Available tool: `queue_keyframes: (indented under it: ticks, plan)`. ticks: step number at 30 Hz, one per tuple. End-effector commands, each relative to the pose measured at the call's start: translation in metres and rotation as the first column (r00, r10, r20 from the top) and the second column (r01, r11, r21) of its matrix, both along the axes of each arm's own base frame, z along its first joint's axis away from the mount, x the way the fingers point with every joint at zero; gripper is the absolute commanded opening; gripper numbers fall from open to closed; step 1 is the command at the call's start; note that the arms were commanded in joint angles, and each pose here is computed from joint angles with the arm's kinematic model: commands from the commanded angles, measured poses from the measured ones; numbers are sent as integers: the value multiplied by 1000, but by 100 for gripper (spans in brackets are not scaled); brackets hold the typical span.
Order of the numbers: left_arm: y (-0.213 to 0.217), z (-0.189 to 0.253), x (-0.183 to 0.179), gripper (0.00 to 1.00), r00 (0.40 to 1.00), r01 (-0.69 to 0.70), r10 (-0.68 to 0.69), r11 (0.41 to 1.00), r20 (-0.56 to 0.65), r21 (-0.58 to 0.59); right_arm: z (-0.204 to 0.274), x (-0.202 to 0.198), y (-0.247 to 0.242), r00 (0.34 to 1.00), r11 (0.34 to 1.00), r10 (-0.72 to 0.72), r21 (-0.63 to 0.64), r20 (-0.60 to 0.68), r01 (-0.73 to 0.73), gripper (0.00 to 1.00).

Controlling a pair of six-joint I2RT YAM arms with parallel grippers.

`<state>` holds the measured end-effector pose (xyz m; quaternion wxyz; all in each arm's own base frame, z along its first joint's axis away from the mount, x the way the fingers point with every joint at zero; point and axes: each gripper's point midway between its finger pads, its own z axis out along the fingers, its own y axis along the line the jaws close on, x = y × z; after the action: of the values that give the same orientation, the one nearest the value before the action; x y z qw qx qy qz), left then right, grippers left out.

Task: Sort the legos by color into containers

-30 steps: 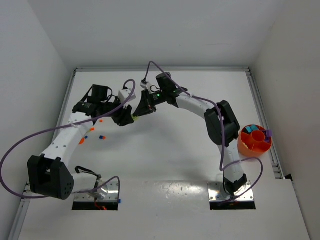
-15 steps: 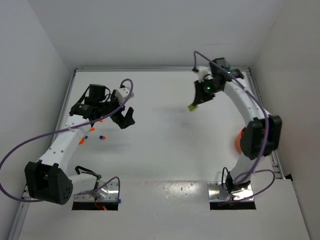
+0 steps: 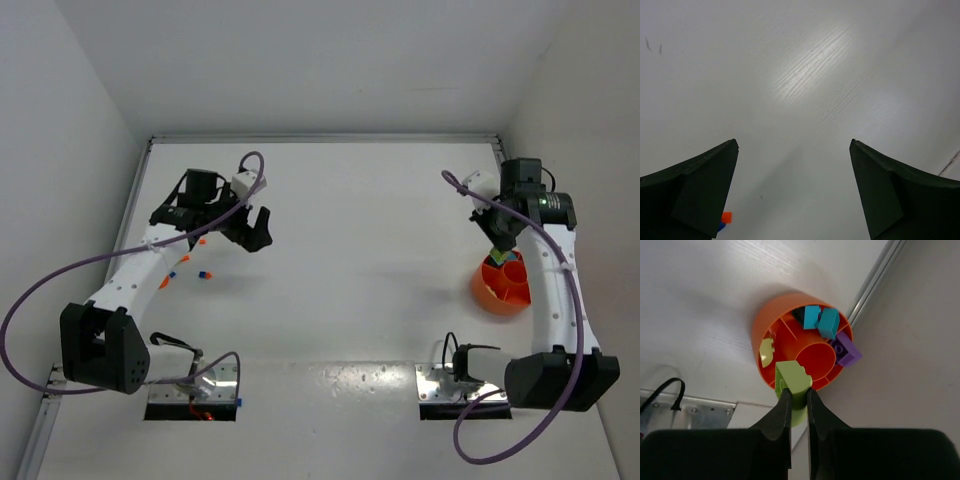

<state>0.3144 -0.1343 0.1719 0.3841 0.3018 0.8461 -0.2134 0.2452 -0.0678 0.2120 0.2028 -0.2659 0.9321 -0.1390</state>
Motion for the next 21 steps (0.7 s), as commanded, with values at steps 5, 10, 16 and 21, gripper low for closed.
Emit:
queue_keyframes:
  ticks: [5, 10, 16, 21]
  plan:
    - [5, 13, 15, 100, 997, -72, 74, 996, 36, -51, -39, -32, -25, 988, 991, -89, -107, -128, 75, 0]
    - [12, 9, 21, 100, 995, -94, 95, 994, 23, -48, -54, -23, -26, 981, 988, -128, -103, -147, 113, 0]
    - [19, 4, 27, 100, 993, -116, 117, 992, 14, -46, -70, -17, -31, 975, 981, -142, -152, -169, 116, 0]
    - [26, -1, 30, 100, 988, -155, 155, 987, -7, -48, -81, -12, -35, 971, 977, -160, -172, -180, 129, 2]
